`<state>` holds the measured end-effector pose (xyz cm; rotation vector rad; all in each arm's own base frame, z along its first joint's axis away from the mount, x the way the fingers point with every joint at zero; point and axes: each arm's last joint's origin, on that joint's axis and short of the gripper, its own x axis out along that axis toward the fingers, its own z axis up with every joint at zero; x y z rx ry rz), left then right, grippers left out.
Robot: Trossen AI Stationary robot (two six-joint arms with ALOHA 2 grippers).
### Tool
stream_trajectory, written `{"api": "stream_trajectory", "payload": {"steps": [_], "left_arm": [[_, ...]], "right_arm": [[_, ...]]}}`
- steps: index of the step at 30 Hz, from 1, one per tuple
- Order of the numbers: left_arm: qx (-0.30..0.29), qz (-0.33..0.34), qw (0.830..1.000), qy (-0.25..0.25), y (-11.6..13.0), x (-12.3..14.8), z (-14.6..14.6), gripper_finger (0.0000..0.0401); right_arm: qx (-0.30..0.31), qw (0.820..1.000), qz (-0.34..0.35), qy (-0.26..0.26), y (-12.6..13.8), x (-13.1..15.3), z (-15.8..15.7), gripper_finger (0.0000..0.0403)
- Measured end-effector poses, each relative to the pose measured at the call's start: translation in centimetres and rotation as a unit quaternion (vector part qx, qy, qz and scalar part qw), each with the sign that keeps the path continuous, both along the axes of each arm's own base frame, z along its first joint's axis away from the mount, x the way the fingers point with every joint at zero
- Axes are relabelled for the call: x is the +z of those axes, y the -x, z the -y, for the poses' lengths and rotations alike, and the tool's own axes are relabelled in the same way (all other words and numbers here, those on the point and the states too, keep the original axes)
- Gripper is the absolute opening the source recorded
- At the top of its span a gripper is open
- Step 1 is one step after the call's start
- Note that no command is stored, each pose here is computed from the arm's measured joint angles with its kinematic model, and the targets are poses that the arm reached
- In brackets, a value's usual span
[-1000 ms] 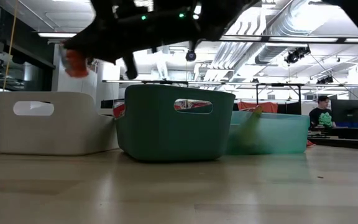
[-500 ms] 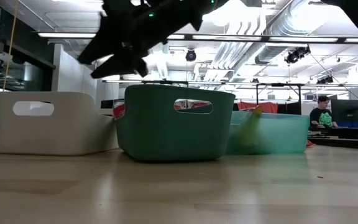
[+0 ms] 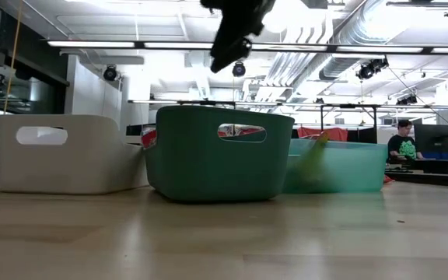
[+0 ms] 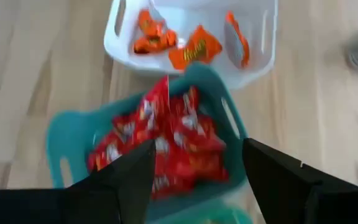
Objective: Sort candy
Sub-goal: Put the orange chocolate into the white bin
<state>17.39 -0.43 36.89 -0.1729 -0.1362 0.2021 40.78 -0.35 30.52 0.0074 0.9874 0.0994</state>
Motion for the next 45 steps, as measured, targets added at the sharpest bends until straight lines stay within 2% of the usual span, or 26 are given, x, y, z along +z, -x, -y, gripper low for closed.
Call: {"api": "stream_trajectory", "payload": {"steps": [8,12,15,17,19,20,23,24,28,29,32,37,45], "left_arm": [[-0.001,-0.035,0.999,-0.018,-0.2,-0.6,0.0,0.0195],[-0.003,-0.037,0.999,-0.027,-0.2,-0.6,0.0,0.0195],[-0.001,-0.039,0.999,-0.031,-0.2,-0.7,0.0,0.0195],[0.005,-0.045,0.998,-0.032,-0.6,-0.9,-0.2,0.0195],[0.013,-0.059,0.998,-0.031,-1.2,-1.3,-0.5,0.0195],[0.017,-0.062,0.998,-0.029,-1.4,-1.4,-0.7,0.0195],[0.031,-0.070,0.997,-0.017,-2.4,-1.9,-1.2,0.0195],[0.036,-0.073,0.997,-0.009,-2.8,-2.2,-1.5,0.0195],[0.057,-0.080,0.995,0.029,-4.3,-3.1,-2.4,0.0195],[0.062,-0.081,0.994,0.038,-4.6,-3.3,-2.7,0.0195],[0.075,-0.079,0.992,0.057,-5.6,-3.9,-3.4,0.0195],[0.087,-0.066,0.990,0.091,-6.4,-4.3,-4.1,0.0195],[0.084,-0.076,0.990,0.081,-6.5,-4.6,-5.0,0.0195]], "right_arm": [[-0.059,0.998,-0.030,0.015,4.7,2.6,-0.1,0.0236],[-0.140,0.990,-0.011,0.007,9.5,1.5,-0.3,0.0236],[-0.236,0.972,0.014,-0.008,13.8,0.2,-0.1,0.0236],[-0.332,0.943,0.035,-0.014,16.5,-0.4,0.4,0.0236],[-0.442,0.895,0.055,-0.035,18.8,-1.1,1.2,0.0236],[-0.500,0.862,0.065,-0.052,19.8,-1.4,1.7,0.0236],[-0.653,0.749,0.065,-0.095,22.4,-2.8,3.6,0.0236],[-0.686,0.720,0.053,-0.094,23.2,-3.5,4.3,0.0236],[-0.756,0.647,0.014,-0.098,24.9,-6.8,6.6,0.0236],[-0.766,0.635,0.012,-0.103,25.0,-7.7,7.1,0.0236],[-0.777,0.617,0.024,-0.122,25.5,-10.0,8.6,0.0236],[-0.814,0.562,0.049,-0.139,26.5,-12.4,10.4,0.0236],[-0.844,0.519,0.023,-0.136,26.9,-14.3,12.1,0.0236]]}}
